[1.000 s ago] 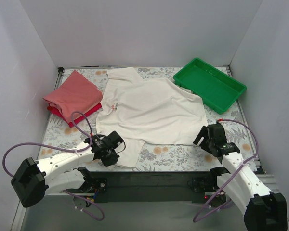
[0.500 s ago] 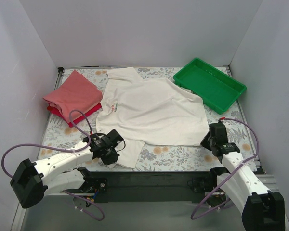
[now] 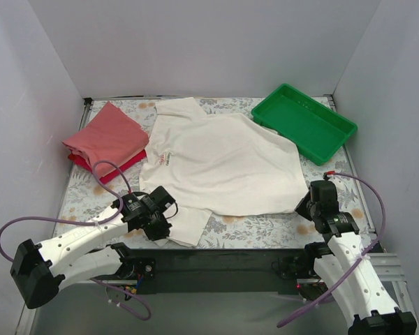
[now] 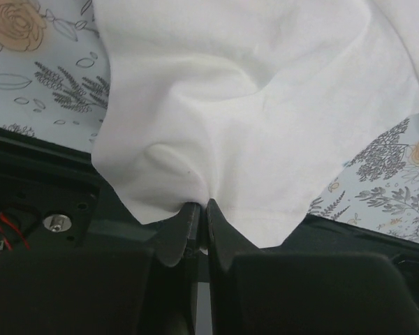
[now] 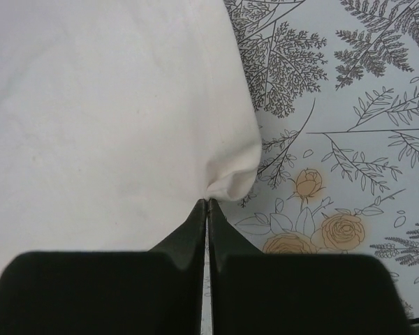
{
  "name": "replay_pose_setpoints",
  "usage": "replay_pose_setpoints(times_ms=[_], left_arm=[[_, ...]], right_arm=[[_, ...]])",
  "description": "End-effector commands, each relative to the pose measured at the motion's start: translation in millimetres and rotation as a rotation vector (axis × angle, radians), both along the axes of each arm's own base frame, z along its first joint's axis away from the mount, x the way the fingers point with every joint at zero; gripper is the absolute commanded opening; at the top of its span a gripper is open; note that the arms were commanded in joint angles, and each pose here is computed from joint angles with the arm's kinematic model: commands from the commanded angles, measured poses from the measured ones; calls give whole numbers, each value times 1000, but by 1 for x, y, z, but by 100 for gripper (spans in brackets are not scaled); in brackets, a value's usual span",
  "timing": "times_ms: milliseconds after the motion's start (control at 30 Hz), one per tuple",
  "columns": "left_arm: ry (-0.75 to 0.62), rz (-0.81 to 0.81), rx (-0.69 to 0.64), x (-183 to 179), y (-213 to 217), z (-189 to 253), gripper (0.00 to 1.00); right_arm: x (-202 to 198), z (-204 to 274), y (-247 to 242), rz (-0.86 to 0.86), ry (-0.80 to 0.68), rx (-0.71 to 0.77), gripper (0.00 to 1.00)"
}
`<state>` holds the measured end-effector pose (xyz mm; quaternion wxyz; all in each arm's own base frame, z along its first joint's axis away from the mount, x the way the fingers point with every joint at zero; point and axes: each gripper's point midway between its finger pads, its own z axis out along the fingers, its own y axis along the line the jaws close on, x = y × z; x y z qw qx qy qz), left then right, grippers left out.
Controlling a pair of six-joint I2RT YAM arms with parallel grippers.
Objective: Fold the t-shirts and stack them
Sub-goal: Fold the tshirt
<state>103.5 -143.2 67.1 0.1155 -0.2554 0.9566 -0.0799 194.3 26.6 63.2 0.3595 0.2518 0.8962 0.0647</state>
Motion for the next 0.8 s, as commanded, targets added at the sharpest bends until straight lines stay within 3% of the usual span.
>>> replay_pose_setpoints(times_ms=[0, 133, 333, 567, 767], left_arm=[[53, 10, -29, -13, 0, 19, 0], [50, -13, -110, -22, -6, 35, 0], [101, -18, -99, -41, 3, 36, 0], [117, -42, -137, -54, 8, 65, 0], [148, -67, -191, -65, 3, 66, 0]], right_arm=[[-11, 26, 2, 4, 9, 24, 1], [-24, 34, 2, 19, 29, 26, 1], [-41, 48, 14, 74, 58, 82, 1], [-63, 53, 11, 92, 111, 72, 1], [-79, 60, 0, 84, 143, 17, 1]])
